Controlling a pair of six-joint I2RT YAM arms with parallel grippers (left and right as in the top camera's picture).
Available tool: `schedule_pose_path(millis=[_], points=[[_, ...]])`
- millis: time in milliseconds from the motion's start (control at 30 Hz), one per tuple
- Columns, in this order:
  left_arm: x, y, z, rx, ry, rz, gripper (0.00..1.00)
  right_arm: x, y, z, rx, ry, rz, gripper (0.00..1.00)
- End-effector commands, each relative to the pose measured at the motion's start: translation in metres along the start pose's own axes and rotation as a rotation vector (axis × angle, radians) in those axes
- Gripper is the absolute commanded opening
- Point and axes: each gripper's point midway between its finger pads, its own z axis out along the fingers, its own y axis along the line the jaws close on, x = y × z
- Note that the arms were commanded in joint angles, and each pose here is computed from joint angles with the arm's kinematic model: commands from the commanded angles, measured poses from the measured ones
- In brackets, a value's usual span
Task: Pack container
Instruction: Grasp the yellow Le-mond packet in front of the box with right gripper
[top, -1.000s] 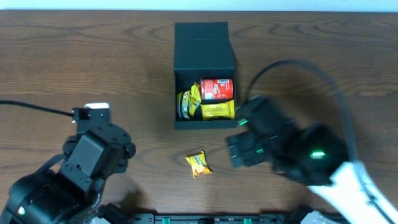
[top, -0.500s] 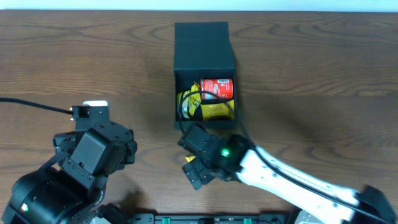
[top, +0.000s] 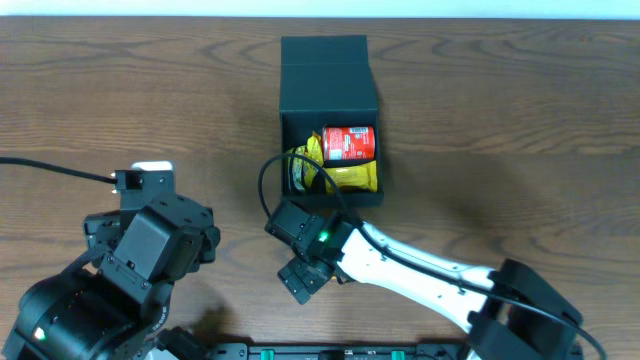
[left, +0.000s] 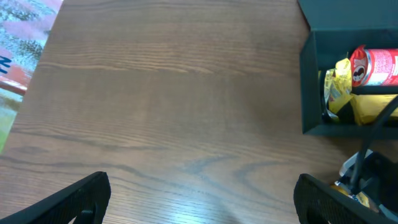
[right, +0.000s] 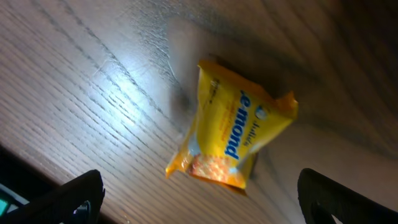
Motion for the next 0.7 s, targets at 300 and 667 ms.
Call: schedule_pose_path(millis=[300,667], points=[[-0.002,0.007,0.002,-0.044,-0.013,0.02,0.95,-0.006,-0.005,0.026,0.047,0.007,0.099,0.96],[0.0,0.008,0.002,-0.048,-0.005,0.026,0.95,-0.007,-0.02,0.025,0.084,0.001,0.264,0.87]])
